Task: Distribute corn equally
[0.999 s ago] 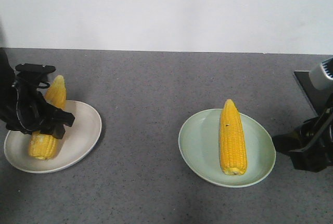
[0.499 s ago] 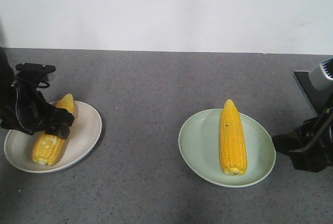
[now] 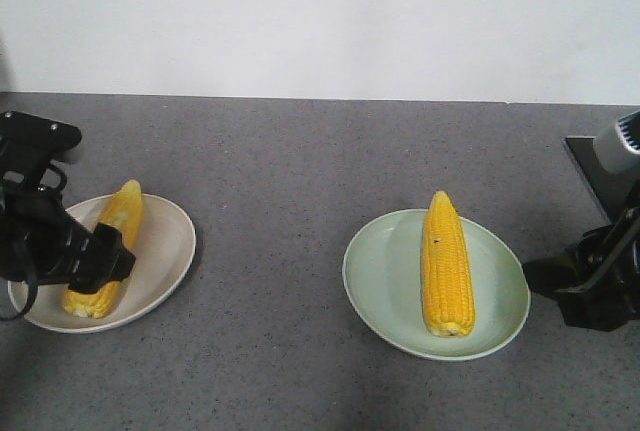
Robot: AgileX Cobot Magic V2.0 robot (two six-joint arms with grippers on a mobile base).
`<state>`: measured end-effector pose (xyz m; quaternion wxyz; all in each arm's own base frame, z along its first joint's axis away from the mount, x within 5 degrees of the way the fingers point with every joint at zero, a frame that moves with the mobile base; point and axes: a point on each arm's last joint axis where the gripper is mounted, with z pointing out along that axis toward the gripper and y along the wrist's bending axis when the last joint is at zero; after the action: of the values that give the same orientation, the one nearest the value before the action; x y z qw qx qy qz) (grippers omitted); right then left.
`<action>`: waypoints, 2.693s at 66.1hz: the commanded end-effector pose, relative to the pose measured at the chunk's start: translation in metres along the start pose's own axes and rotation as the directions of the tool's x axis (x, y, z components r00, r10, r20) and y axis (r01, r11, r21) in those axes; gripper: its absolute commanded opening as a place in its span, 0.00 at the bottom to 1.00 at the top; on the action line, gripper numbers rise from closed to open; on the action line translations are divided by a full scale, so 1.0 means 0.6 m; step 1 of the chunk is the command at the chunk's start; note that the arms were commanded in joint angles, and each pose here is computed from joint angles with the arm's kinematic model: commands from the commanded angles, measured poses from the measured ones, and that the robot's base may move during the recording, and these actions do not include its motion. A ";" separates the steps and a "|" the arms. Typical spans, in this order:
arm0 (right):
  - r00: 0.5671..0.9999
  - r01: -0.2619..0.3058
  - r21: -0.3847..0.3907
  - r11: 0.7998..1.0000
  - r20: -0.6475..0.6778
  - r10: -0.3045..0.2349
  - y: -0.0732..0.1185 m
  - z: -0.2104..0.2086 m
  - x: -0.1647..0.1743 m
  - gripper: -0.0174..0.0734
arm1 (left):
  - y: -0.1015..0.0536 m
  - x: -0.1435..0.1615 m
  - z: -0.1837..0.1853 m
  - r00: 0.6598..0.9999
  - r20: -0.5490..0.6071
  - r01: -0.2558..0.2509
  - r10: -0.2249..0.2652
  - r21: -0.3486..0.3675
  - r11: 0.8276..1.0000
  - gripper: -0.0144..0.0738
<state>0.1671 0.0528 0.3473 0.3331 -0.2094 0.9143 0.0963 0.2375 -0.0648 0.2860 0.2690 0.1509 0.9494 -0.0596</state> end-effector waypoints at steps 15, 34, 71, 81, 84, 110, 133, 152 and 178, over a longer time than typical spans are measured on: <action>0.997 0.005 0.014 1.000 0.078 -0.006 0.000 -0.014 -0.014 0.70 | -0.042 0.036 -0.105 0.954 0.296 -0.075 0.058 0.048 0.996 0.79; 0.996 0.004 0.015 1.000 0.085 -0.005 0.000 -0.014 -0.015 0.70 | -0.047 0.067 -0.168 0.909 0.414 -0.086 0.052 0.064 0.994 0.79; 0.997 0.009 0.016 1.000 0.082 -0.010 -0.001 -0.014 -0.015 0.28 | -0.052 0.076 -0.186 0.897 0.442 -0.058 0.001 0.116 0.992 0.45; 0.997 0.009 0.016 1.000 0.082 -0.010 -0.001 -0.014 -0.015 0.18 | -0.052 0.076 -0.186 0.897 0.442 -0.058 0.001 0.116 0.992 0.24; 0.997 0.009 0.016 1.000 0.082 -0.010 -0.001 -0.014 -0.015 0.18 | -0.052 0.076 -0.186 0.897 0.442 -0.058 0.001 0.116 0.992 0.18; 0.997 0.007 0.015 1.000 0.082 -0.009 -0.001 -0.014 -0.015 0.18 | -0.052 0.078 -0.185 0.903 0.430 -0.059 0.004 0.116 0.992 0.15; 0.997 0.009 0.016 1.000 0.082 -0.010 -0.001 -0.014 -0.015 0.18 | -0.047 0.079 -0.186 0.900 0.433 -0.081 0.043 0.069 0.994 0.15; 0.997 0.009 0.014 1.000 0.079 -0.010 0.000 -0.014 -0.014 0.18 | -0.019 0.161 -0.150 0.760 0.646 -0.038 0.078 -0.075 0.996 0.15; 0.997 0.009 0.014 1.000 0.079 -0.010 0.000 -0.014 -0.014 0.18 | 0.003 0.306 -0.082 0.528 0.849 0.192 -0.003 -0.116 0.974 0.15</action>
<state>0.1671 0.0529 0.3473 0.3332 -0.2110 0.9139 0.0961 0.0698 -0.0093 0.2244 0.6435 0.0541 0.7626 -0.0364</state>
